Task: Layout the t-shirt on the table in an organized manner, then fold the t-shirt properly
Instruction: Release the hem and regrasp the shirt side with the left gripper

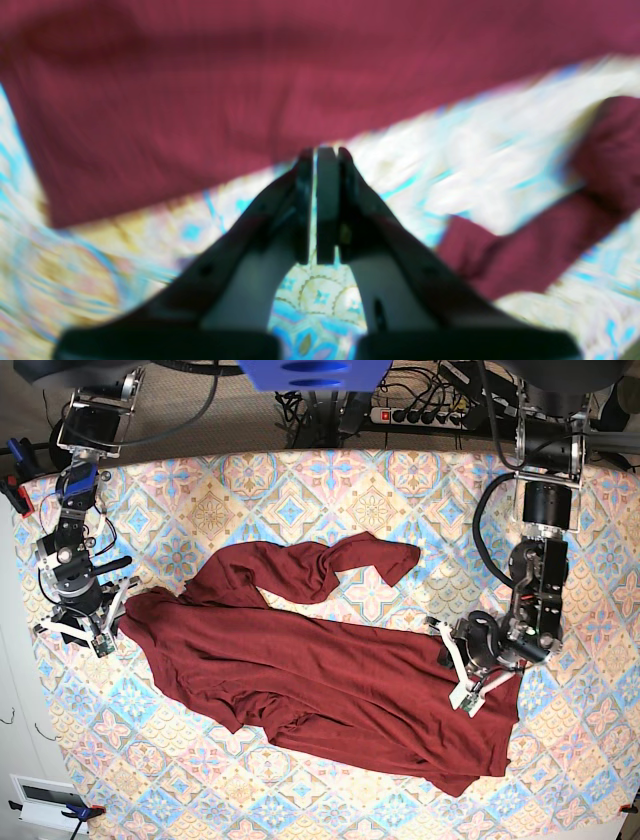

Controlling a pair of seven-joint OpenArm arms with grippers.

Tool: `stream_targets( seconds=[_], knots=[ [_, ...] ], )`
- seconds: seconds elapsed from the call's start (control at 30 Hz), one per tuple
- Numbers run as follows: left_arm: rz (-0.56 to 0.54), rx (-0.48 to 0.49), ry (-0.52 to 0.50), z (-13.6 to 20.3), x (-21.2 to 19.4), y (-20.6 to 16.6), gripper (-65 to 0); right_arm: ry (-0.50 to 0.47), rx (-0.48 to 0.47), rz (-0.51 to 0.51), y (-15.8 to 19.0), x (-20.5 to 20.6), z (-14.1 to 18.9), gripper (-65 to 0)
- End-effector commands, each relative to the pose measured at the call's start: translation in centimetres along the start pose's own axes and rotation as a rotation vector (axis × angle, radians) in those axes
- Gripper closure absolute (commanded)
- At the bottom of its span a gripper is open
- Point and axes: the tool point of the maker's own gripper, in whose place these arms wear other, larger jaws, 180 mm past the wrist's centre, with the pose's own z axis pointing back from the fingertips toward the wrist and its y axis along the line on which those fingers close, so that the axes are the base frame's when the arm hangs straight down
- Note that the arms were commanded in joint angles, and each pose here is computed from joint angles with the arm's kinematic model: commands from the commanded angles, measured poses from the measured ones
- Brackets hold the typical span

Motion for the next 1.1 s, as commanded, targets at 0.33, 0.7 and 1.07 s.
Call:
stream_targets(
  seconds=[0.33, 0.7, 1.07],
  knots=[
    [0.337, 0.378, -0.068, 2.9, -1.6, 14.0, -8.0, -0.053, -0.033, 0.009, -1.3, 1.6, 0.4, -22.0],
    [0.51, 0.558, -0.069, 2.0, -6.6, 19.1, -45.8, -0.055, -0.034, 0.009, -1.4, 1.7, 0.5, -22.1],
    [0.562, 0.522, -0.062, -1.0, -7.8, 18.0, -48.5, -0.053, -0.033, 0.009, -1.3, 1.6, 0.5, -22.1]
  ],
)
